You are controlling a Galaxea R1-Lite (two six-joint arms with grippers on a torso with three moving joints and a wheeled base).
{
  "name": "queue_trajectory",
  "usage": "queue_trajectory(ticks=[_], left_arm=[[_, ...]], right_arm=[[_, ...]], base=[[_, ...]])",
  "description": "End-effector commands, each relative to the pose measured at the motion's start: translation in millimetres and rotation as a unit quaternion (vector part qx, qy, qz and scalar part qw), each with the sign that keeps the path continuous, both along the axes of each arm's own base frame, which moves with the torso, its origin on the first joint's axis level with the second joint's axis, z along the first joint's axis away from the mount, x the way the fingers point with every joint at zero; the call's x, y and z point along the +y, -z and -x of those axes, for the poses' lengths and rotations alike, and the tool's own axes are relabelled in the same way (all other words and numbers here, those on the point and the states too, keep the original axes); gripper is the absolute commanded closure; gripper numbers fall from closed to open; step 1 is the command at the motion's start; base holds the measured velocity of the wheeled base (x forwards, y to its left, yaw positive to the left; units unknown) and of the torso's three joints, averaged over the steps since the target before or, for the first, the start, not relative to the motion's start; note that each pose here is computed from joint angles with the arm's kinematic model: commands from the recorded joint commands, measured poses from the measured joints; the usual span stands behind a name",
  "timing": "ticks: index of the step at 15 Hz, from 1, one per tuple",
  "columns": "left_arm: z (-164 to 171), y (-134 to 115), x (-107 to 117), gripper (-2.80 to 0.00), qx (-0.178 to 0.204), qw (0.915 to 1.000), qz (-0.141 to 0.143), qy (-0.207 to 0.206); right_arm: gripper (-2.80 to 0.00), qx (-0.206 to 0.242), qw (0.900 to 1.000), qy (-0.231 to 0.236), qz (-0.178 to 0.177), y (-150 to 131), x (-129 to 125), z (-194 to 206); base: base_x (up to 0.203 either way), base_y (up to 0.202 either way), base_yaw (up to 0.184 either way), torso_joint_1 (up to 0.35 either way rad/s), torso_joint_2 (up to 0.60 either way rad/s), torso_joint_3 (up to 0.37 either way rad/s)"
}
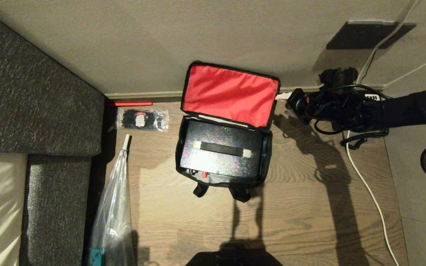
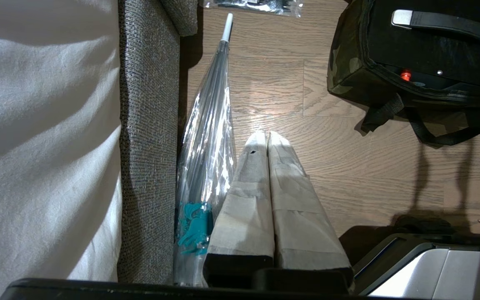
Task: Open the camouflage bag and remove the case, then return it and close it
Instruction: Close the top of the storage box
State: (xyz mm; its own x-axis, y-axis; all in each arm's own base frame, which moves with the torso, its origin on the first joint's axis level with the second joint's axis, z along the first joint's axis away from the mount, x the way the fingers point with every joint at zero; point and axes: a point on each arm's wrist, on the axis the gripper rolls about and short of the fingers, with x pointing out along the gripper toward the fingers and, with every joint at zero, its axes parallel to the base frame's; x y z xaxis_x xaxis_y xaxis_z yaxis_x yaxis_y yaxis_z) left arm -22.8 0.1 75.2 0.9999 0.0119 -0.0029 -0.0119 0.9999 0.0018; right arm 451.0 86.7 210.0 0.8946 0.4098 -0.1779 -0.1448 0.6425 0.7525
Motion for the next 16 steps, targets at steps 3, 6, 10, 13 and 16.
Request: queue_trajectory(ticks=[3,6,10,13,16], left_arm=[[0,1,0,0.00,0.001,1.0000,0.000,-0.001],[0,1,0,0.00,0.001,1.0000,0.000,0.000],[0,1,0,0.00,0.000,1.0000,0.000,0.000],[0,1,0,0.00,0.000,1.0000,0.000,0.000],[0,1,0,0.00,0.000,1.0000,0.000,-0.001]], right_arm=[[-2.80,-0.030,0.993,-0.030,-0.113,-19,-10,2],[-2.80,-0.036,0.990,-0.038,-0.128,-10,-8,-4],[-2.80,-0.058,0.988,-0.047,-0.132,4,-2,-13],[-2.80,-0.093,0.985,-0.053,-0.137,9,0,-19],[-2.80,-0.128,0.979,-0.065,-0.142,13,7,-21]], base=[[0.000,0.000,0.000,0.000,0.00,0.000],[0.000,0.000,0.000,0.000,0.00,0.000],[0.000,0.000,0.000,0.000,0.00,0.000],[0.000,0.000,0.000,0.000,0.00,0.000],[0.000,0.000,0.000,0.000,0.00,0.000]])
